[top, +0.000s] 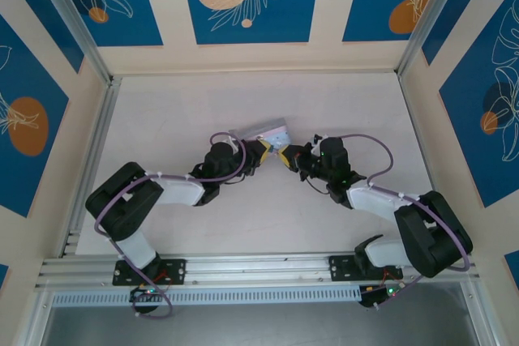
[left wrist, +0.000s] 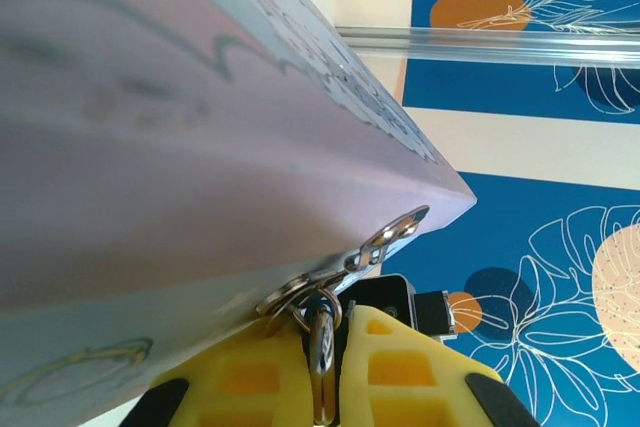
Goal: Unlock the padlock with the key
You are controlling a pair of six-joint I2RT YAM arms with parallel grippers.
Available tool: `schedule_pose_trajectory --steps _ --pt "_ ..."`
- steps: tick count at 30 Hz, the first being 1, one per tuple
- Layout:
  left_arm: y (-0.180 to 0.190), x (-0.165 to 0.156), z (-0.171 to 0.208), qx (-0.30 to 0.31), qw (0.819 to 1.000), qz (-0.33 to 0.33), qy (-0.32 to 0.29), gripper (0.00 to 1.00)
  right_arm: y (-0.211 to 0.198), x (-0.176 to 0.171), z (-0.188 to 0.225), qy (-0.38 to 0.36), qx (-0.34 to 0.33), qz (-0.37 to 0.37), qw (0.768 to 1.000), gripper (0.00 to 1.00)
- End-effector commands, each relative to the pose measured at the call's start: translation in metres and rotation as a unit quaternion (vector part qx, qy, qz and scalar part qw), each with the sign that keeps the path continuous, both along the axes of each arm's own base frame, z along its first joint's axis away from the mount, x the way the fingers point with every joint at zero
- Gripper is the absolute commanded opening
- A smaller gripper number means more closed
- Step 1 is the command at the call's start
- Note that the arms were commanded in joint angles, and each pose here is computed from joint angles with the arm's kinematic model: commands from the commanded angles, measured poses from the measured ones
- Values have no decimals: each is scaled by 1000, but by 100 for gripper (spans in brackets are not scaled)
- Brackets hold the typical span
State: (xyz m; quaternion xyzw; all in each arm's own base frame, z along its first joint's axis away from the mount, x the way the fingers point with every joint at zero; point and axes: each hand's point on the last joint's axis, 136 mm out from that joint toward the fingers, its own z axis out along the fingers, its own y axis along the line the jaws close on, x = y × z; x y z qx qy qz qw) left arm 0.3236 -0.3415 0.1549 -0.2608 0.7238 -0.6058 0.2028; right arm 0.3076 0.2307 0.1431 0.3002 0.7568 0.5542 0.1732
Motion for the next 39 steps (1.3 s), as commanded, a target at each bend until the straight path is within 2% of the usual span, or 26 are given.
schedule_pose_trajectory --steps 1,5,11,23,29,39 --pt "-30 -20 53 -72 993 -68 -57 0 10 4 18 -23 23 22 999 0" --pt "-31 -24 60 -77 992 -76 -65 0 0 9 15 -28 18 23 999 0" --pt "-32 -24 66 -83 991 -78 -68 0 5 13 18 -48 25 62 997 0" --pt "-34 -21 73 -91 991 -68 -69 0 15 10 12 -36 29 63 997 0" --pt "-27 -18 68 -79 994 -49 -65 0 8 5 8 -29 27 49 998 0" --pt "-23 -15 65 -79 995 -32 -53 0 -19 -13 12 -25 5 -18 1000 0"
